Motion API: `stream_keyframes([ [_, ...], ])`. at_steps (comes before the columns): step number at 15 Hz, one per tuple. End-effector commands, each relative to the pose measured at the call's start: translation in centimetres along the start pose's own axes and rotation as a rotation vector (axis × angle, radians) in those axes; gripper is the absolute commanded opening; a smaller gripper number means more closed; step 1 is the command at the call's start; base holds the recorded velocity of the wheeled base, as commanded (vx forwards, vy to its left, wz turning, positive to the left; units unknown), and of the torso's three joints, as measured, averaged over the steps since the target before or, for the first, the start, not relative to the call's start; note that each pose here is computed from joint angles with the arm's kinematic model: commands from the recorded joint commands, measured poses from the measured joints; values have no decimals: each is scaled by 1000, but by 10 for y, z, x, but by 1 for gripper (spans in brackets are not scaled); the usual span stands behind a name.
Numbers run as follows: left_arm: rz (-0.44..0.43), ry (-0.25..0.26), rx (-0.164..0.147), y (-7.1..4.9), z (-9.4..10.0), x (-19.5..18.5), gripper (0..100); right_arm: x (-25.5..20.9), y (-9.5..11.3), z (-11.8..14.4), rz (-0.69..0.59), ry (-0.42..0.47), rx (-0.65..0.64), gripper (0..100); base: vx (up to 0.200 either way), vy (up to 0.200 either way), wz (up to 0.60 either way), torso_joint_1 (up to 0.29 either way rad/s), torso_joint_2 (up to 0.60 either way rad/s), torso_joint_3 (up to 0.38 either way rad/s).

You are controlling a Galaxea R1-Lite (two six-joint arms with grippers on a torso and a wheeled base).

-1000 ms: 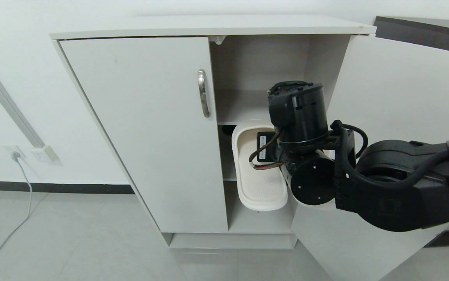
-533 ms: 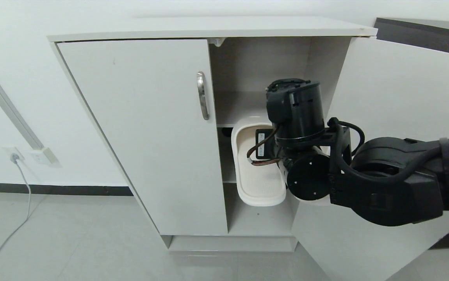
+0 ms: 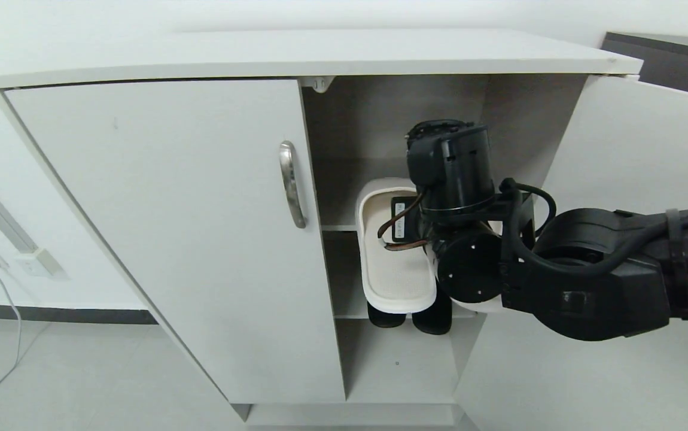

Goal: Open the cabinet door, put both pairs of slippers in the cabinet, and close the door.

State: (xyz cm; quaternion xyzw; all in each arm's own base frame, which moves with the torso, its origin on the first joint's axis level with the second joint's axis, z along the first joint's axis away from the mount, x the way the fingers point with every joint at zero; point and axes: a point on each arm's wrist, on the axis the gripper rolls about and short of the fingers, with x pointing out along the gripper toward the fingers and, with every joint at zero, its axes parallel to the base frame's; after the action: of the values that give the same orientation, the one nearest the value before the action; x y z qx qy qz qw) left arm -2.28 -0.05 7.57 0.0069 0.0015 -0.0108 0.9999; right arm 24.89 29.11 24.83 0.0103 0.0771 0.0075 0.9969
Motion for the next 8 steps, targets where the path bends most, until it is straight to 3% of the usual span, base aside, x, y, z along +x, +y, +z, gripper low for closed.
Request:
stream_keyframes([
  [1, 0, 0, 0, 0, 0, 0, 0, 2, 3, -4, -1, 8, -11, 0, 200, 0, 0, 7, 2, 2],
  [8, 2, 0, -2, 0, 0, 0, 0, 36, 6, -3, -46, -8, 20, 0, 0, 0, 0, 0, 0, 0],
])
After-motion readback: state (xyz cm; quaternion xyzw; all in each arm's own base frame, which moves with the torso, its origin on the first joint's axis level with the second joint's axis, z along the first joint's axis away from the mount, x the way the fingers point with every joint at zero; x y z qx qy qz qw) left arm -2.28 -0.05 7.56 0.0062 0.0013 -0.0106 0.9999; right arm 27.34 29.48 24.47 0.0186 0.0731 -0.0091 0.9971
